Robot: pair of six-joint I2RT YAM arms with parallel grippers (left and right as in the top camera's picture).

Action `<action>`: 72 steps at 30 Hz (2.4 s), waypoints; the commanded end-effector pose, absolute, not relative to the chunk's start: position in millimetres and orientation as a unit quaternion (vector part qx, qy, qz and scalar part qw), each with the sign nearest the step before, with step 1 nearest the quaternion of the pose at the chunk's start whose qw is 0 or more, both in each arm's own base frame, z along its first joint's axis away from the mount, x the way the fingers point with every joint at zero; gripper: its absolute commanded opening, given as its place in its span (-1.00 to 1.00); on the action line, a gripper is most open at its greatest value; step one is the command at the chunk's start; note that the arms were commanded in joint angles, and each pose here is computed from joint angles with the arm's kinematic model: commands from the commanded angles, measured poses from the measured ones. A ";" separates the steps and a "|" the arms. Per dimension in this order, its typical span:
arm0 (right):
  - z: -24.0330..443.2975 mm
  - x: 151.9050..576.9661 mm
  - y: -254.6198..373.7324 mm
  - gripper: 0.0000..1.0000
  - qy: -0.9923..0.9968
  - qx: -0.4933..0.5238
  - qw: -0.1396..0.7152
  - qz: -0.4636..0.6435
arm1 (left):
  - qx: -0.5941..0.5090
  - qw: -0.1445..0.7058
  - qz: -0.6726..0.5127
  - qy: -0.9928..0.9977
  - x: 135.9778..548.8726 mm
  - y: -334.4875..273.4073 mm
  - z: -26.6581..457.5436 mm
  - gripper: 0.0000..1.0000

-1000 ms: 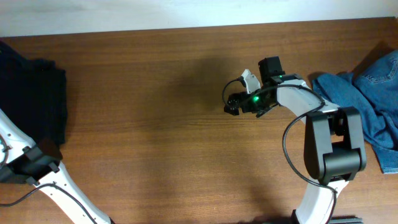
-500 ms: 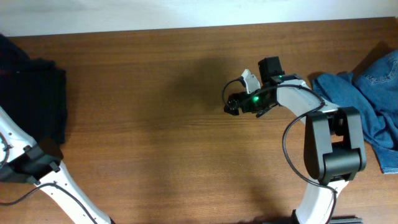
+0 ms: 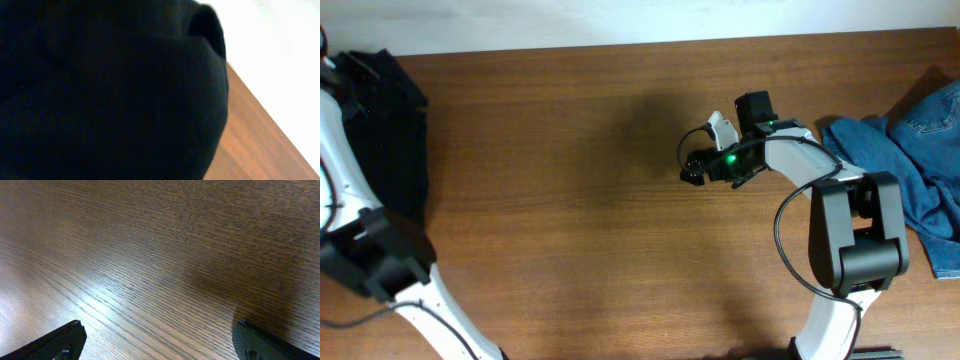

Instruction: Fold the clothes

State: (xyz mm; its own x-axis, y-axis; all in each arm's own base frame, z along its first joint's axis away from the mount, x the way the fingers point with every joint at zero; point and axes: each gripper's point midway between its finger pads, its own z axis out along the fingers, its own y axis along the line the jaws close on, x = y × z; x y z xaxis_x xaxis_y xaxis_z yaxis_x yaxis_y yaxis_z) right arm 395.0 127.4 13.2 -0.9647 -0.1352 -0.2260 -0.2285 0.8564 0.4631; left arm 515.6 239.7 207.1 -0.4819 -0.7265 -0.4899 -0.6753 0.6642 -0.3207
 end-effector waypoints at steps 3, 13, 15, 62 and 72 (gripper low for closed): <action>-52.8 339.8 119.8 0.97 0.974 -0.067 -0.026 0.215 | -0.434 0.367 -0.029 0.822 466.7 252.1 254.7 -1.00; -52.8 339.8 119.8 0.97 0.974 -0.067 -0.026 0.215 | -0.531 0.288 -0.080 0.792 415.8 267.7 157.8 -0.99; -52.8 339.8 119.8 0.97 0.974 -0.067 -0.026 0.215 | -0.527 0.293 -0.102 0.792 417.6 265.8 142.5 -0.99; -52.8 339.8 119.8 0.97 0.974 -0.067 -0.026 0.215 | -0.571 0.335 -0.045 0.748 340.2 303.8 171.6 0.98; -52.8 339.8 119.8 0.97 0.974 -0.067 -0.025 0.215 | -0.532 0.425 -0.027 0.732 329.0 291.2 256.3 0.99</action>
State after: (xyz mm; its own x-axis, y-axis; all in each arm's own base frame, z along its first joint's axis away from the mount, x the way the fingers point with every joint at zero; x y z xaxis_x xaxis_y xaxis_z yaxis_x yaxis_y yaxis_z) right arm 394.9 127.6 13.1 -0.9646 -0.1359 -0.2260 -0.2291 0.8566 0.4624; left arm 332.9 290.2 233.9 -0.0835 -0.8341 -0.5453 -0.7694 0.4017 -0.4967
